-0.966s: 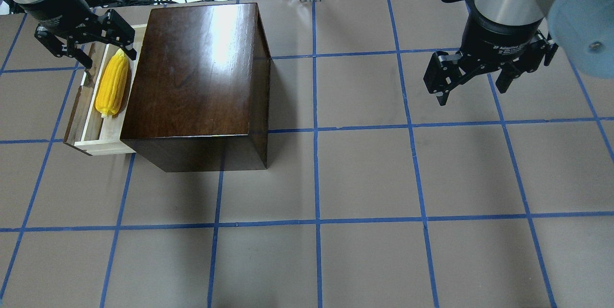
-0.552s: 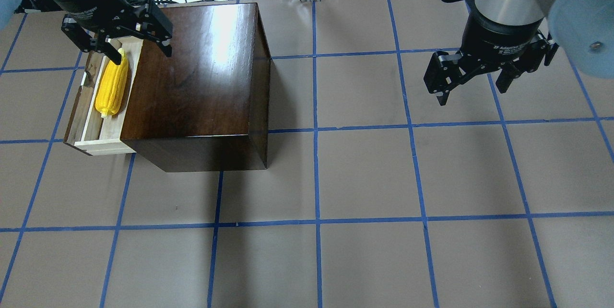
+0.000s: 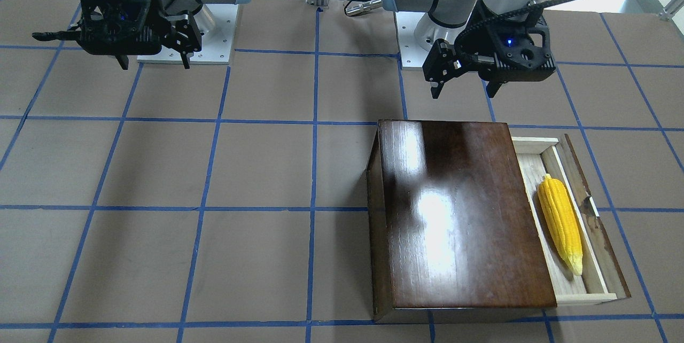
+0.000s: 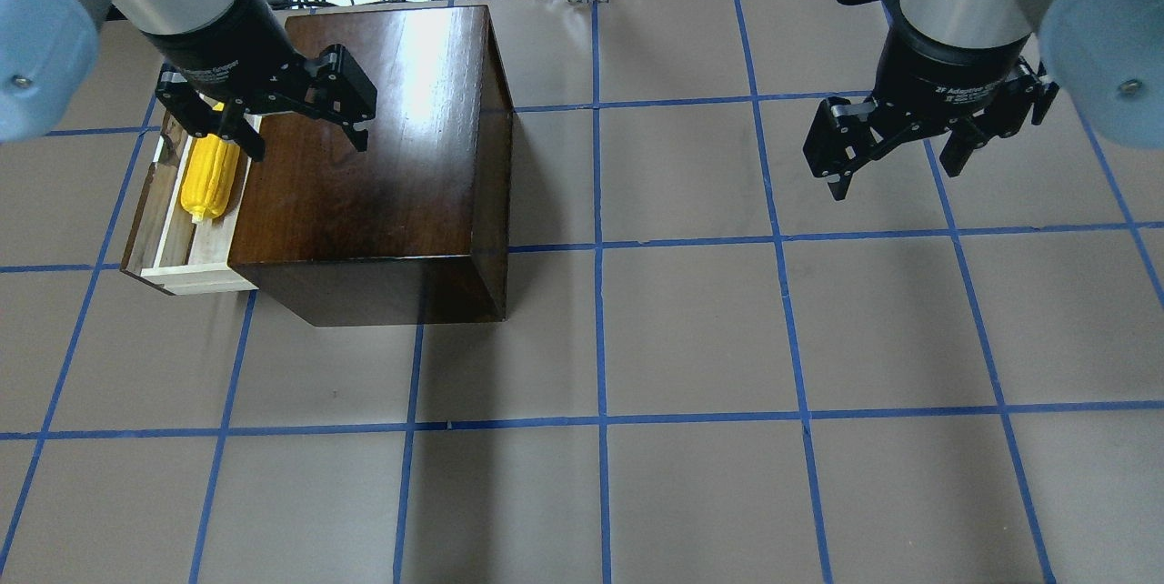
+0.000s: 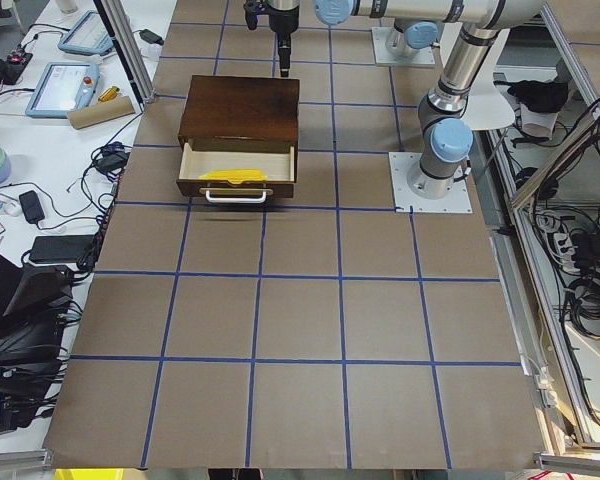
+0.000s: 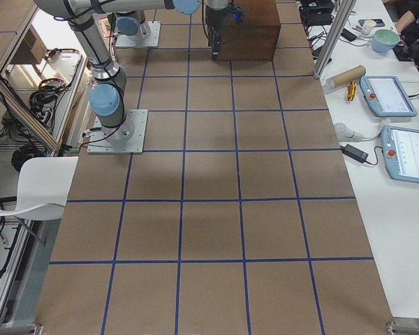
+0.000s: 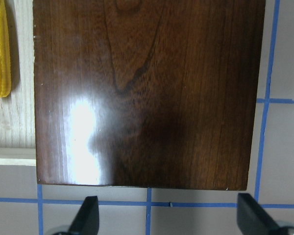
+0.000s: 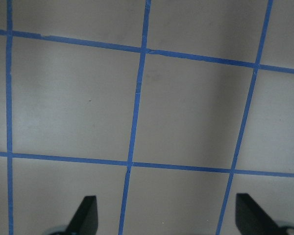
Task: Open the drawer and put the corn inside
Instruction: 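Open the left gripper and raise it away from the drawer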
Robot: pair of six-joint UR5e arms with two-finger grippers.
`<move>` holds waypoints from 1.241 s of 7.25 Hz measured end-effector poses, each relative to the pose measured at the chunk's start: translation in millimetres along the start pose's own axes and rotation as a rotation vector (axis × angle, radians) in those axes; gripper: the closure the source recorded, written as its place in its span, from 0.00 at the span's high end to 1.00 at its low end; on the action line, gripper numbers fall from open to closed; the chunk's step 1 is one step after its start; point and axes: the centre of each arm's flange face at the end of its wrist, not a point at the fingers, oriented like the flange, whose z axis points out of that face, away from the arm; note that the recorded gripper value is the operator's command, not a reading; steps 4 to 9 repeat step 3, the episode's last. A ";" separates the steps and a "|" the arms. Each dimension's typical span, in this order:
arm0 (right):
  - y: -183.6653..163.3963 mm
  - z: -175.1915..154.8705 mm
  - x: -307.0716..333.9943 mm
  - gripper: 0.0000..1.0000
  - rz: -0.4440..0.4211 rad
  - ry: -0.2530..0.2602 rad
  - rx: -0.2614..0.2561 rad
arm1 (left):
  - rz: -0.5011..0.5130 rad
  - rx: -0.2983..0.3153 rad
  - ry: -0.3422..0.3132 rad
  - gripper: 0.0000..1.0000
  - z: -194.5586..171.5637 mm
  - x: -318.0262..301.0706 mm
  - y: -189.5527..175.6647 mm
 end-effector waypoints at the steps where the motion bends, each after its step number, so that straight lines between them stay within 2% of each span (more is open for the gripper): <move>1: 0.1 -0.1 0.0 1.00 0.000 0.000 0.000 | 0.000 0.001 -0.002 1.00 -0.4 0.0 1.8; 9: 0.0 0.0 0.0 1.00 0.000 0.000 0.000 | 0.000 0.001 -0.005 1.00 -1.6 -0.2 4.2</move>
